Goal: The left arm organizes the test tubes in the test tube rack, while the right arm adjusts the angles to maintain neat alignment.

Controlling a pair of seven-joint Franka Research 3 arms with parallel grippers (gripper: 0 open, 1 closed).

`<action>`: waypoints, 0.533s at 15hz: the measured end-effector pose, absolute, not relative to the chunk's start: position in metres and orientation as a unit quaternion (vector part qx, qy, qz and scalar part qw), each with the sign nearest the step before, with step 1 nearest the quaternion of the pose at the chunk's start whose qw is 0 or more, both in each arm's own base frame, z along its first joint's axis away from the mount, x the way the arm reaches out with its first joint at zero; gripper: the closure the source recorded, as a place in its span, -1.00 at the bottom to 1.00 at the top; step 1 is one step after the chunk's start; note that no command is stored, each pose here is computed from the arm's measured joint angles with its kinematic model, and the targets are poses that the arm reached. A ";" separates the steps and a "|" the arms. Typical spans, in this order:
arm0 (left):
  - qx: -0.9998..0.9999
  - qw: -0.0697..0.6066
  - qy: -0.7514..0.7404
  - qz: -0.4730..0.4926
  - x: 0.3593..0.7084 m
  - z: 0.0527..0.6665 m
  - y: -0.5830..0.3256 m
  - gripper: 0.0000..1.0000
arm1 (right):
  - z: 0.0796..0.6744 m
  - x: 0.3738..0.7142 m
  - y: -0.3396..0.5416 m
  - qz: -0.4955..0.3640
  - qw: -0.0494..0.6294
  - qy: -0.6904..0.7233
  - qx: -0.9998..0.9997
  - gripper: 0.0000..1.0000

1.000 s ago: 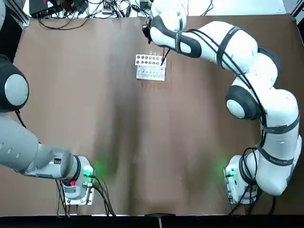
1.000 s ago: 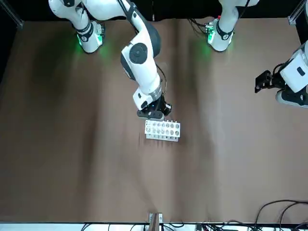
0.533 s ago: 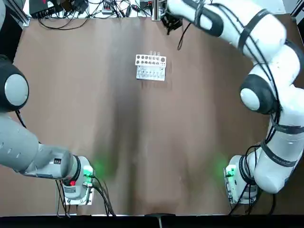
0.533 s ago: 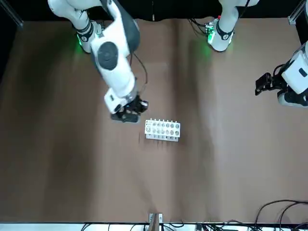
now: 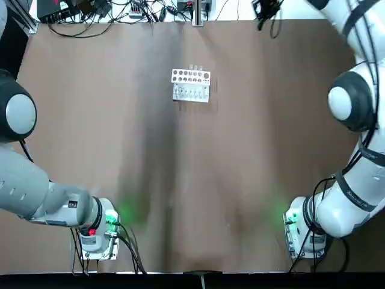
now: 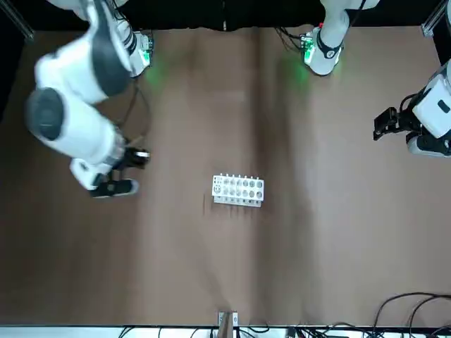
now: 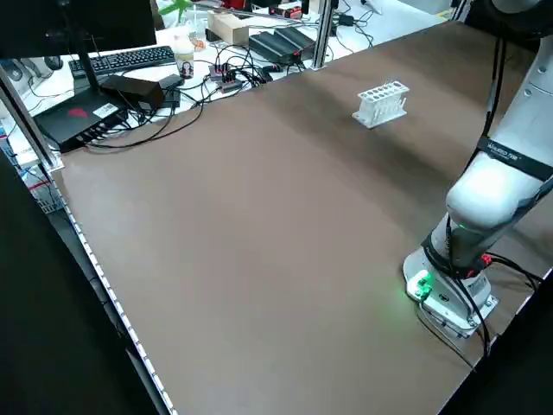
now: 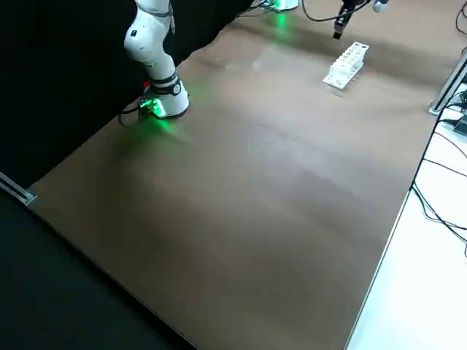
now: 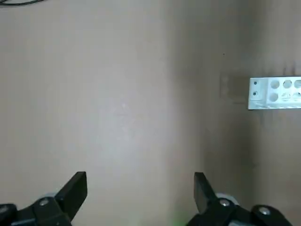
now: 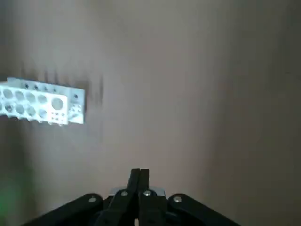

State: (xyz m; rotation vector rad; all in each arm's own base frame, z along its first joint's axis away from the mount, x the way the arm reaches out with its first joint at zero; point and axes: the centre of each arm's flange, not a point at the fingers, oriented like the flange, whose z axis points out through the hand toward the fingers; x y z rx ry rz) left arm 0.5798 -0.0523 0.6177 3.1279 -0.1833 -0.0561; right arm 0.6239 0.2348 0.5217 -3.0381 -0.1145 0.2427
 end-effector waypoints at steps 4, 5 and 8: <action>0.998 0.004 -0.059 -0.018 0.580 0.618 -0.052 -1.00 | 0.564 0.621 0.147 0.088 0.061 -0.075 -0.991 0.98; 0.998 0.004 -0.059 -0.018 0.580 0.618 -0.053 -1.00 | 0.571 0.619 0.125 0.090 0.065 -0.089 -0.990 0.98; 0.998 0.004 -0.059 -0.018 0.580 0.618 -0.053 -1.00 | 0.598 0.607 0.057 0.084 0.058 -0.091 -0.991 0.98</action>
